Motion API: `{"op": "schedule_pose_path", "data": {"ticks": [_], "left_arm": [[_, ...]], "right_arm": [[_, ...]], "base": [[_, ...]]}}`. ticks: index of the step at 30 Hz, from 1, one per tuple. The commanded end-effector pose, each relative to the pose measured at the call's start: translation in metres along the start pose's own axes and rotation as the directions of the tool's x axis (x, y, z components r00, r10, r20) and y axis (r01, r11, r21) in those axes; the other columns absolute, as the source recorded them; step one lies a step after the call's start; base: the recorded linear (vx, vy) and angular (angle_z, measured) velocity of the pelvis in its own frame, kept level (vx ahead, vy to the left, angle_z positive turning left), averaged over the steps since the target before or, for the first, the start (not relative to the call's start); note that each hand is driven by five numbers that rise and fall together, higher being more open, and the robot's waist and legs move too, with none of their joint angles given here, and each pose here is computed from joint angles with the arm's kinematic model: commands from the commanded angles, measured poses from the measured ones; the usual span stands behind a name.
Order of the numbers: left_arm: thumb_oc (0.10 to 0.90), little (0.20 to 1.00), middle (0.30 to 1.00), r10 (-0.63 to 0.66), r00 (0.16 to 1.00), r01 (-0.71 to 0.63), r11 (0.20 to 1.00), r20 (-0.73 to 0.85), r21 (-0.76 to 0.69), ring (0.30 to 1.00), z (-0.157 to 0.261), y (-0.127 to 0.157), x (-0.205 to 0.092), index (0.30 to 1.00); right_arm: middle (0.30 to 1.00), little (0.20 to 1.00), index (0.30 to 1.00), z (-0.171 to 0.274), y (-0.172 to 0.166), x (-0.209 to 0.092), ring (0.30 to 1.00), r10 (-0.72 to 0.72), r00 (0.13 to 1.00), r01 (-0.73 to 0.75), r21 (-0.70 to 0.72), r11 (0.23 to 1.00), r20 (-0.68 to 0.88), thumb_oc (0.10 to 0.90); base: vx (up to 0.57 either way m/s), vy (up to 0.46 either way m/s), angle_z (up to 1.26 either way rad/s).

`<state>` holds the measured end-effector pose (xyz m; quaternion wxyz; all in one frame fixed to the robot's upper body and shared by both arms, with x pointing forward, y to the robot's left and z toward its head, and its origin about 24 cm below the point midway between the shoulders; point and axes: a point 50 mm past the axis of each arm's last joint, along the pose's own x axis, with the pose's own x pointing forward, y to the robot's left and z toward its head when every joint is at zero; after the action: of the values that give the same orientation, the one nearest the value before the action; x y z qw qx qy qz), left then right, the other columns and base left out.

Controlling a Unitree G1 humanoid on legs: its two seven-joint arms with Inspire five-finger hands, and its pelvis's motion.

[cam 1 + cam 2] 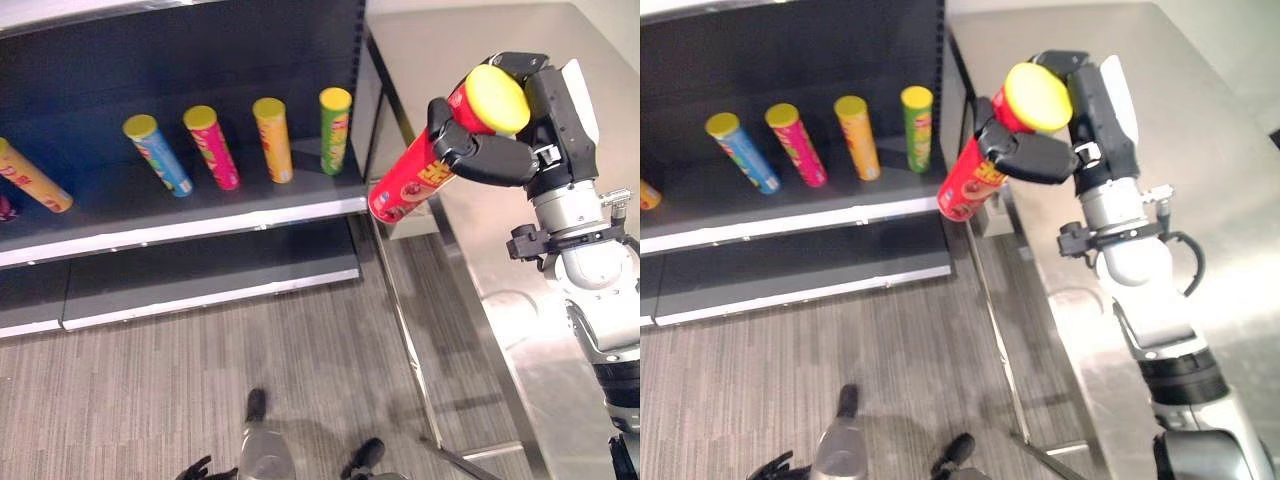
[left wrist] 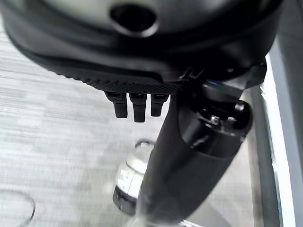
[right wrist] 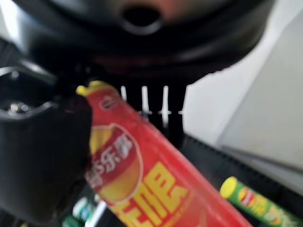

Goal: Put the goods on the table back onto the shelves and tidy them up.

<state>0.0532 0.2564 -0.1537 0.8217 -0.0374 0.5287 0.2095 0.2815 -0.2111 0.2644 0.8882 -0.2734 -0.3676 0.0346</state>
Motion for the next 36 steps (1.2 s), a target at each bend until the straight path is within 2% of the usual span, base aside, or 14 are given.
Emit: {"op": "schedule_pose_path", "data": {"ticks": [1, 5, 9, 11, 17, 19, 21, 26, 31, 36], "left_arm": [[0.8, 0.9, 0.9, -0.02, 0.991, 0.009, 0.996, 0.129, 0.09, 0.9, 0.028, 0.0, 0.001, 0.9], [0.8, 0.9, 0.9, -0.048, 0.991, 0.028, 0.988, 0.126, 0.153, 0.9, 0.028, -0.004, 0.001, 0.9], [0.8, 0.9, 0.9, -0.05, 0.982, 0.004, 0.97, 0.182, 0.243, 0.9, 0.05, 0.004, 0.003, 0.9], [0.8, 0.9, 0.9, -0.026, 0.971, -0.031, 0.972, 0.239, 0.233, 0.9, 0.069, 0.013, 0.002, 0.9], [0.8, 0.9, 0.9, -0.027, 0.975, -0.025, 0.973, 0.22, 0.23, 0.9, 0.063, 0.015, 0.002, 0.9], [0.8, 0.9, 0.9, -0.041, 0.977, -0.01, 0.972, 0.212, 0.234, 0.9, 0.061, 0.01, 0.002, 0.9], [0.8, 0.9, 0.9, -0.087, 0.968, 0.041, 0.98, 0.234, 0.193, 0.9, 0.061, -0.011, 0.001, 0.9], [0.8, 0.9, 0.9, -0.161, 0.95, 0.107, 0.973, 0.268, 0.204, 0.9, 0.068, -0.033, -0.002, 0.9], [0.8, 0.9, 0.9, -0.127, 0.967, 0.056, 0.95, 0.219, 0.307, 0.9, 0.057, -0.019, 0.0, 0.9], [0.8, 0.9, 0.9, -0.068, 0.965, -0.021, 0.942, 0.251, 0.334, 0.9, 0.069, 0.002, 0.0, 0.9]], "right_arm": [[0.3, 0.3, 0.3, 0.053, -0.01, 0.013, 0.3, -0.016, 0.959, 0.023, -0.022, 0.999, 0.284, 0.4], [0.3, 0.3, 0.3, 0.044, -0.003, 0.005, 0.3, -0.012, 0.97, 0.014, -0.006, 1.0, 0.244, 0.4], [0.3, 0.3, 0.3, 0.042, 0.001, -0.004, 0.3, -0.008, 0.974, 0.02, -0.054, 0.998, 0.226, 0.4], [0.3, 0.3, 0.3, 0.043, 0.007, -0.008, 0.3, 0.021, 0.972, -0.005, -0.065, 0.998, 0.235, 0.4], [0.3, 0.3, 0.3, 0.044, 0.019, -0.008, 0.3, 0.072, 0.966, -0.059, -0.06, 0.996, 0.247, 0.4], [0.3, 0.3, 0.3, 0.043, 0.025, -0.005, 0.3, 0.105, 0.963, -0.087, -0.083, 0.993, 0.247, 0.4], [0.3, 0.3, 0.3, 0.045, 0.043, 0.002, 0.3, 0.144, 0.952, -0.132, -0.059, 0.989, 0.269, 0.4], [0.3, 0.3, 0.3, 0.041, 0.05, 0.009, 0.3, 0.161, 0.954, -0.135, -0.118, 0.984, 0.253, 0.4], [0.3, 0.3, 0.3, 0.023, 0.055, 0.01, 0.3, 0.153, 0.975, -0.123, -0.182, 0.976, 0.161, 0.4], [0.3, 0.3, 0.3, 0.033, 0.067, 0.018, 0.3, 0.149, 0.966, -0.111, -0.181, 0.977, 0.212, 0.4]], "base": [[-0.01, 0.303, 0.36], [-0.1, 0.436, 0.25], [-0.09, 0.367, 0.32], [-0.1, 0.358, 0.52], [-0.04, 0.201, 0.33], [0.02, 0.077, 0.12], [0.07, -0.022, 0.41], [-0.01, 0.055, 0.74], [0.25, 0.483, 0.28], [0.08, 0.434, -0.06]]}}
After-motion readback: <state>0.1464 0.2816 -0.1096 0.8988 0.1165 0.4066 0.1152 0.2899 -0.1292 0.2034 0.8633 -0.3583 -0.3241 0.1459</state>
